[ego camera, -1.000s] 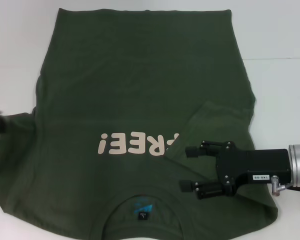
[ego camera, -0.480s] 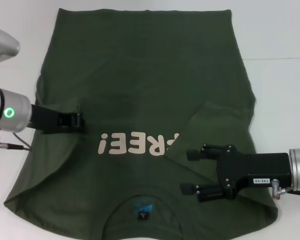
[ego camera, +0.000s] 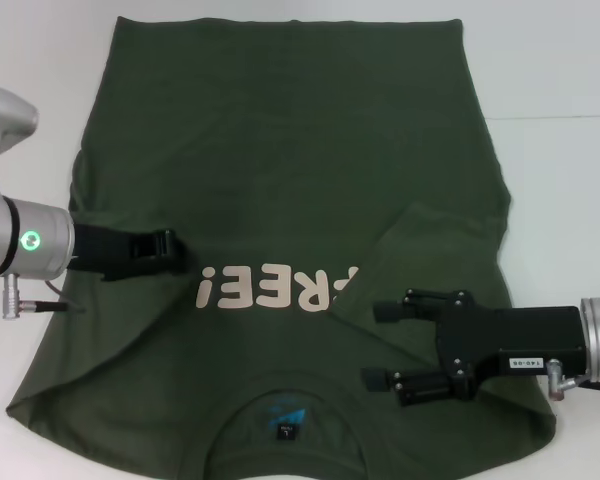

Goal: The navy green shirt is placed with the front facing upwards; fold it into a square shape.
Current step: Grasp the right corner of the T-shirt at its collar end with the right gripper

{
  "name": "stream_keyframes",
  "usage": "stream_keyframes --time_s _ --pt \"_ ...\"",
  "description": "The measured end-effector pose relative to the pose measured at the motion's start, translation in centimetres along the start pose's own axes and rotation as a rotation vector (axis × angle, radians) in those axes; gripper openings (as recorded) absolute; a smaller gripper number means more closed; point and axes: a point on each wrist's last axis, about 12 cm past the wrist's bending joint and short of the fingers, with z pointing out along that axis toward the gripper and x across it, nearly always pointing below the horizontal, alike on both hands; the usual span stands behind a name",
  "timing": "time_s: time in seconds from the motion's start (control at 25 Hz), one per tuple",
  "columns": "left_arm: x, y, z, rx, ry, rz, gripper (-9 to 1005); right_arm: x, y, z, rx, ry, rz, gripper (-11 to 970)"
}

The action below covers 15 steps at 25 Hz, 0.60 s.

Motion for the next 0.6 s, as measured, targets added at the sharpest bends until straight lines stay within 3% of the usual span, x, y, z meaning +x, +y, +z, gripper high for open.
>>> stream_keyframes --time_s 0.08,0.2,0.28,0.36,0.4,0.44,0.6 --pt "0.0 0.1 -0.5 0.057 -0.031 -0.009 41 -0.1 0.0 -0.2 0.004 0.000 -0.007 940" --pt "-0.1 0.2 -2.2 0.192 -0.087 0.037 134 -0.5 0.1 -1.1 0.006 0.017 -0.040 932" --pt "0.0 0.1 -2.6 0.224 -0.094 0.074 195 -1.1 0.1 -1.7 0.001 0.043 -0.052 923" --pt "0.3 0.0 -3.7 0.309 -0.101 0.197 275 -1.9 0.2 -2.2 -0.007 0.080 -0.026 915" --pt "0.7 -0.3 -4.4 0.374 -0.083 0.307 324 -2.2 0.2 -2.4 -0.008 0.098 -0.011 911" --pt "0.7 -0.3 -4.4 0.374 -0.083 0.307 373 -2.7 0.2 -2.7 -0.005 0.125 0.022 907" --pt "2.2 -1.1 -5.9 0.523 -0.020 0.570 566 -4.9 0.4 -3.2 0.027 0.263 0.149 890"
